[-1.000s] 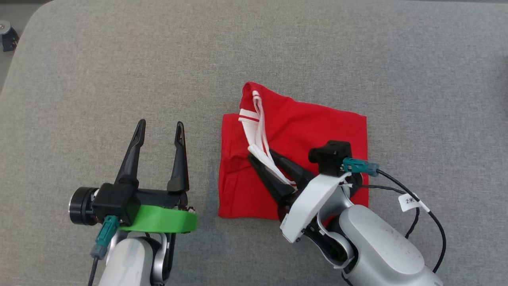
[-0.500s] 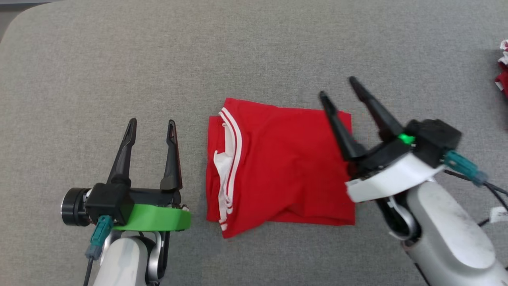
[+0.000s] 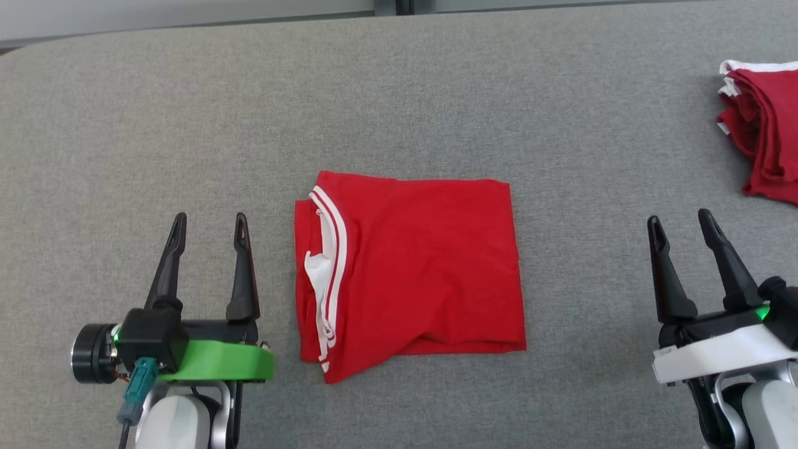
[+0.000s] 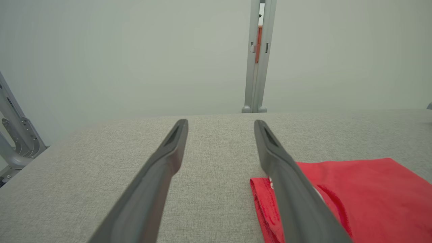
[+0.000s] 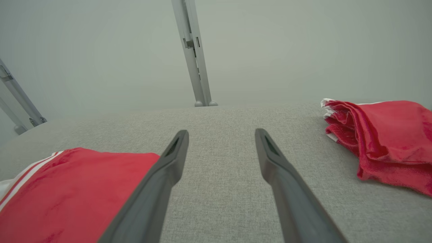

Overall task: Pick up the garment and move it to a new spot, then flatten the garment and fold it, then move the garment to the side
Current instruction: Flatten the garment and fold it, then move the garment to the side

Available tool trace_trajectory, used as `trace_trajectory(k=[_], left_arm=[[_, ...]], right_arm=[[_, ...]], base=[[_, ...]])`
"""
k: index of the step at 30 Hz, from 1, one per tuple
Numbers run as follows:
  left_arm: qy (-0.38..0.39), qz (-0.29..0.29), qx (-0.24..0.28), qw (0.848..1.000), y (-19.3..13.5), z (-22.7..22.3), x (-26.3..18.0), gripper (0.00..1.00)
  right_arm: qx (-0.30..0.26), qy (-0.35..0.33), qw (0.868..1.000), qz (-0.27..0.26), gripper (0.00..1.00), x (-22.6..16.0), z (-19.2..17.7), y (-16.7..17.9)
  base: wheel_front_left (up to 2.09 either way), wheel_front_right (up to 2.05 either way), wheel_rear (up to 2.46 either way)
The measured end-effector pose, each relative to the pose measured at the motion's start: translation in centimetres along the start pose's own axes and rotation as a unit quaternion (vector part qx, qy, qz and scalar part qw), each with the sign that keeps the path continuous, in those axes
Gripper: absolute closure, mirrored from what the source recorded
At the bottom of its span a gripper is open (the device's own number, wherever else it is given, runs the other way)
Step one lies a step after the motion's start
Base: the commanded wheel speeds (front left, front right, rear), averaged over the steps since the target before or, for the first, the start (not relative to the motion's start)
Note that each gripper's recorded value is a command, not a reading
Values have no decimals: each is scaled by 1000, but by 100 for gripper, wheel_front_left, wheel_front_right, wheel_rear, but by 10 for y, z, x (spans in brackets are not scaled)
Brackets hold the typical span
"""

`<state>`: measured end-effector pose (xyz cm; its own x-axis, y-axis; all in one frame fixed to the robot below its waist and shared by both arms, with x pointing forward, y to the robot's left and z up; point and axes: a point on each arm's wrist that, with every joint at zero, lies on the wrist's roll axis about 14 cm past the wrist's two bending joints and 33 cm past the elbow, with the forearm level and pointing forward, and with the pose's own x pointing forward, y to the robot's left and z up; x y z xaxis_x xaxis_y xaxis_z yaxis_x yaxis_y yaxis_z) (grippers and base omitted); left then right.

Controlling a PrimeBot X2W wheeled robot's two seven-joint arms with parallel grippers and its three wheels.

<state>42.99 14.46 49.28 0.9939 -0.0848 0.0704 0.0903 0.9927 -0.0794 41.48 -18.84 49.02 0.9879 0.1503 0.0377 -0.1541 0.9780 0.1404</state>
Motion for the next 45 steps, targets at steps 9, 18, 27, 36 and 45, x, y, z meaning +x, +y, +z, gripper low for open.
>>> trace_trajectory(k=[9,18,27,36,45], left_arm=[[16,-7,12,1000,0,-1,-31,0],[19,-7,16,1000,0,2,-58,0],[18,-5,15,1000,1,6,-70,0],[18,3,17,1000,6,7,-73,0],[22,9,19,1000,9,4,-72,0]], right_arm=[[3,3,1000,-9,0,-37,11,9],[-8,-16,1000,-15,0,-62,32,12],[-10,-30,999,-26,0,-82,45,13],[-9,-36,999,-28,0,-85,49,15],[-9,-35,999,-31,0,-84,49,12]], base=[[0,0,0],[0,0,0],[0,0,0],[0,0,0],[0,0,0]])
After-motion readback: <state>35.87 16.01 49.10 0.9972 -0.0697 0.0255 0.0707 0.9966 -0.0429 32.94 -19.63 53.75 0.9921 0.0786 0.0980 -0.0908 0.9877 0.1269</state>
